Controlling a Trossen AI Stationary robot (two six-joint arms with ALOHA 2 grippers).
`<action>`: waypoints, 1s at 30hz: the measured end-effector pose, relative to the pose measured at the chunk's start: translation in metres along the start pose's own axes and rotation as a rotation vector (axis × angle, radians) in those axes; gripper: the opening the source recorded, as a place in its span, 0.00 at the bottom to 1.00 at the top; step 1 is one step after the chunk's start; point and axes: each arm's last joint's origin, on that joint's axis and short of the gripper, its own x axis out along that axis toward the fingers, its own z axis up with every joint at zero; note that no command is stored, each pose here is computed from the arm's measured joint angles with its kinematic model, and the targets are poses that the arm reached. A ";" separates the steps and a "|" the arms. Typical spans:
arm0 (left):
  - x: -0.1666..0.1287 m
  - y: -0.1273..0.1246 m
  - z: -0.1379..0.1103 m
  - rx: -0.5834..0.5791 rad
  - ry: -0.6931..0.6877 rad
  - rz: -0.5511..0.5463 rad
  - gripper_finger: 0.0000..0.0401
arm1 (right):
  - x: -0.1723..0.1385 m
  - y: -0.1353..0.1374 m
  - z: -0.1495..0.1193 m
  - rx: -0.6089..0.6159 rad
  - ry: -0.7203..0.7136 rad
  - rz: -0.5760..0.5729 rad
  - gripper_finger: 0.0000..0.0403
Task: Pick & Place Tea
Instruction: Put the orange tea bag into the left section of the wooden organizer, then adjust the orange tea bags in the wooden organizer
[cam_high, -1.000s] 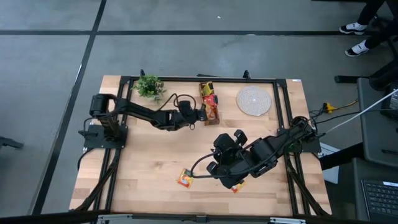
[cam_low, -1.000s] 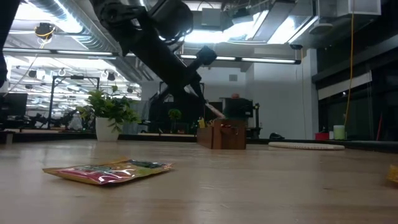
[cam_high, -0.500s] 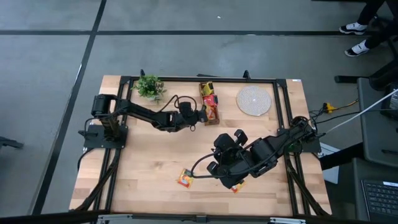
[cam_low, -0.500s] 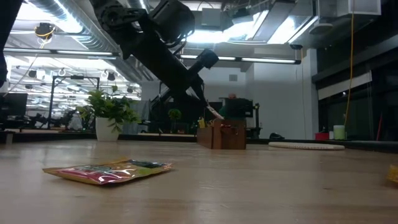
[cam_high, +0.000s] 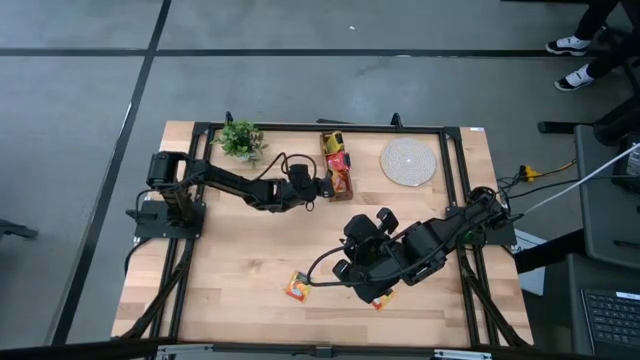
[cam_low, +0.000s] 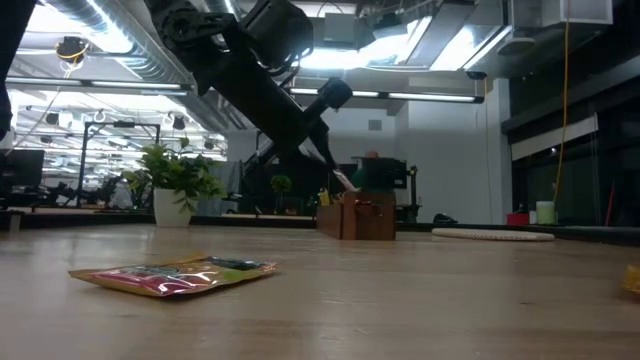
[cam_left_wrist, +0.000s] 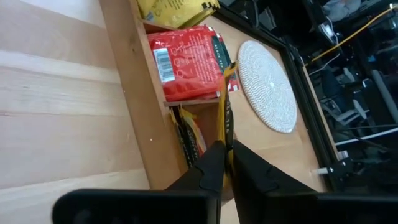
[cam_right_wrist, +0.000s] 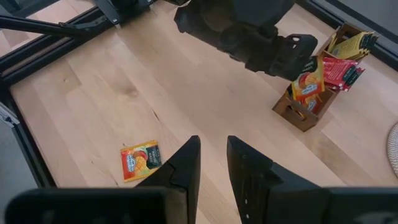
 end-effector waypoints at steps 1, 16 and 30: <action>0.000 0.000 0.000 0.000 0.005 -0.002 0.06 | 0.000 0.000 0.000 0.000 0.000 0.000 0.20; 0.000 0.000 0.000 -0.011 0.008 -0.003 0.13 | 0.000 0.000 0.000 0.000 0.000 0.000 0.20; 0.000 -0.001 -0.001 -0.015 0.041 -0.018 0.23 | 0.000 0.000 0.000 0.000 0.000 0.000 0.20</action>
